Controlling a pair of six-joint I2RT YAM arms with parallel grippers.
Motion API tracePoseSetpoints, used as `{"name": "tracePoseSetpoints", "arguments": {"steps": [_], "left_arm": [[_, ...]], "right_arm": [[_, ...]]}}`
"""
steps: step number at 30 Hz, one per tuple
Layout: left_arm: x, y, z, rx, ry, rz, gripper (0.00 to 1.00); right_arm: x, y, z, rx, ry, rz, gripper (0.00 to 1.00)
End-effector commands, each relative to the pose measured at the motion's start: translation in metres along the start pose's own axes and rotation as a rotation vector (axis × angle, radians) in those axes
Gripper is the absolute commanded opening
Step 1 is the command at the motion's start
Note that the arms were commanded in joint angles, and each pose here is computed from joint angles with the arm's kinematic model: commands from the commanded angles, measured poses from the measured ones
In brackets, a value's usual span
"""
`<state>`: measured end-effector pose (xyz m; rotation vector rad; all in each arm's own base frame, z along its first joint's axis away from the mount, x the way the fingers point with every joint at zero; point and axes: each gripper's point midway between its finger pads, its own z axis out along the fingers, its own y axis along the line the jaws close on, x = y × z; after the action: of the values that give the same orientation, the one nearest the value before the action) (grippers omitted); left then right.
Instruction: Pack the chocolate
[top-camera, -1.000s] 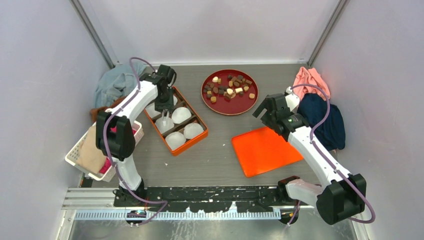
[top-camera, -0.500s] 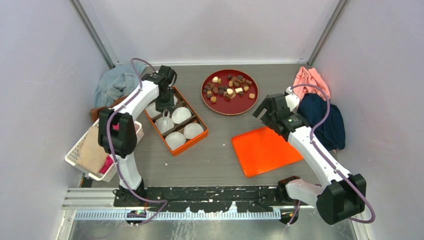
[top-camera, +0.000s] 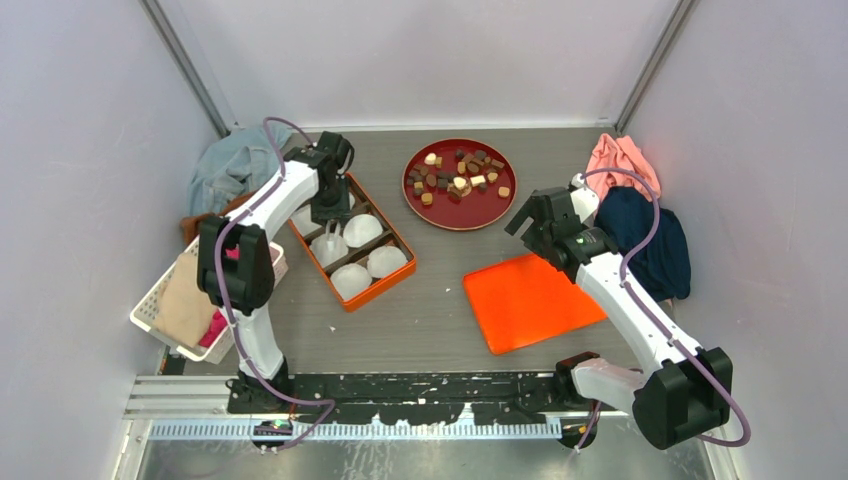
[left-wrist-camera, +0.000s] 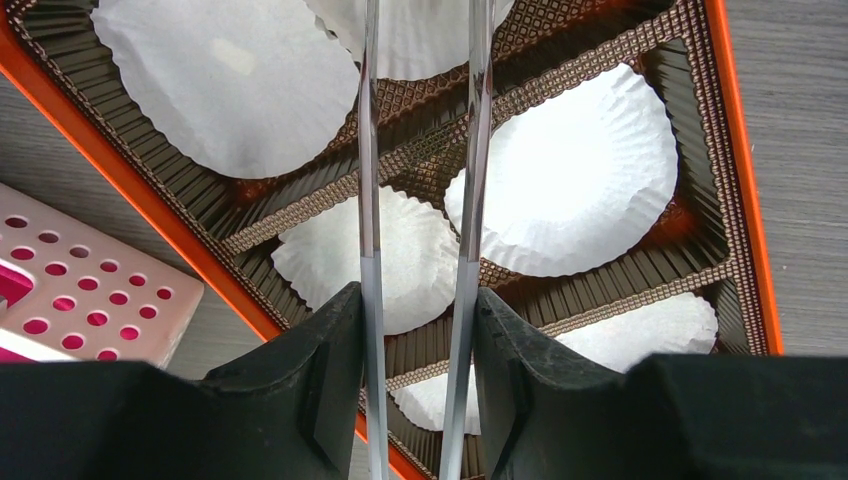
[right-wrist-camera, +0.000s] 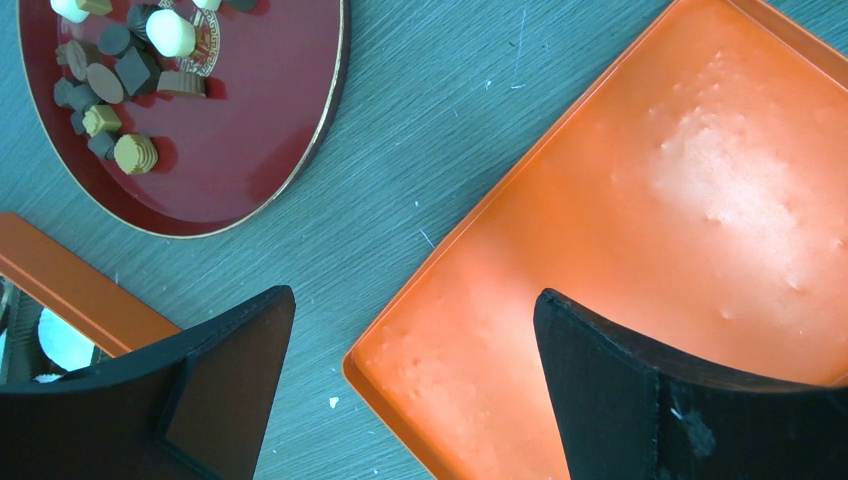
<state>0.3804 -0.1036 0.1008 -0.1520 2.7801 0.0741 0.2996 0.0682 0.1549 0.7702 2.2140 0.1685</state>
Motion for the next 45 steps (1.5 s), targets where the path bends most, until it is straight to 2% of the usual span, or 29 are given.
{"name": "tracePoseSetpoints", "arguments": {"steps": [1,9,18,26,27,28,30,38,45], "left_arm": [[-0.023,-0.003,-0.014,0.031,-0.078,-0.013,0.43],[-0.025,0.001,-0.021,0.018,-0.096,-0.013,0.43],[-0.043,0.012,-0.06,0.001,-0.215,-0.026,0.28],[-0.048,0.01,-0.077,0.022,-0.245,-0.02,0.22],[-0.048,0.008,-0.078,0.033,-0.249,-0.017,0.13],[-0.048,0.003,-0.08,0.049,-0.25,-0.01,0.04],[-0.047,-0.01,-0.083,0.084,-0.251,0.011,0.02],[-0.032,-0.097,-0.098,0.194,-0.274,0.193,0.02],[-0.012,-0.146,-0.081,0.232,-0.221,0.297,0.09]], "right_arm": [[-0.016,0.014,-0.005,-0.042,-0.044,0.034,0.95],[-0.016,0.013,-0.005,-0.042,-0.044,0.034,0.95],[-0.016,0.013,-0.005,-0.043,-0.045,0.036,0.95],[-0.015,0.014,-0.004,-0.045,-0.042,0.037,0.95],[-0.015,0.014,-0.004,-0.043,-0.041,0.037,0.95],[-0.015,0.014,-0.004,-0.044,-0.043,0.037,0.95],[-0.015,0.013,-0.004,-0.042,-0.044,0.039,0.95],[-0.017,0.011,-0.007,-0.036,-0.051,0.039,0.95],[-0.018,0.006,-0.01,-0.028,-0.06,0.04,0.95]]}}
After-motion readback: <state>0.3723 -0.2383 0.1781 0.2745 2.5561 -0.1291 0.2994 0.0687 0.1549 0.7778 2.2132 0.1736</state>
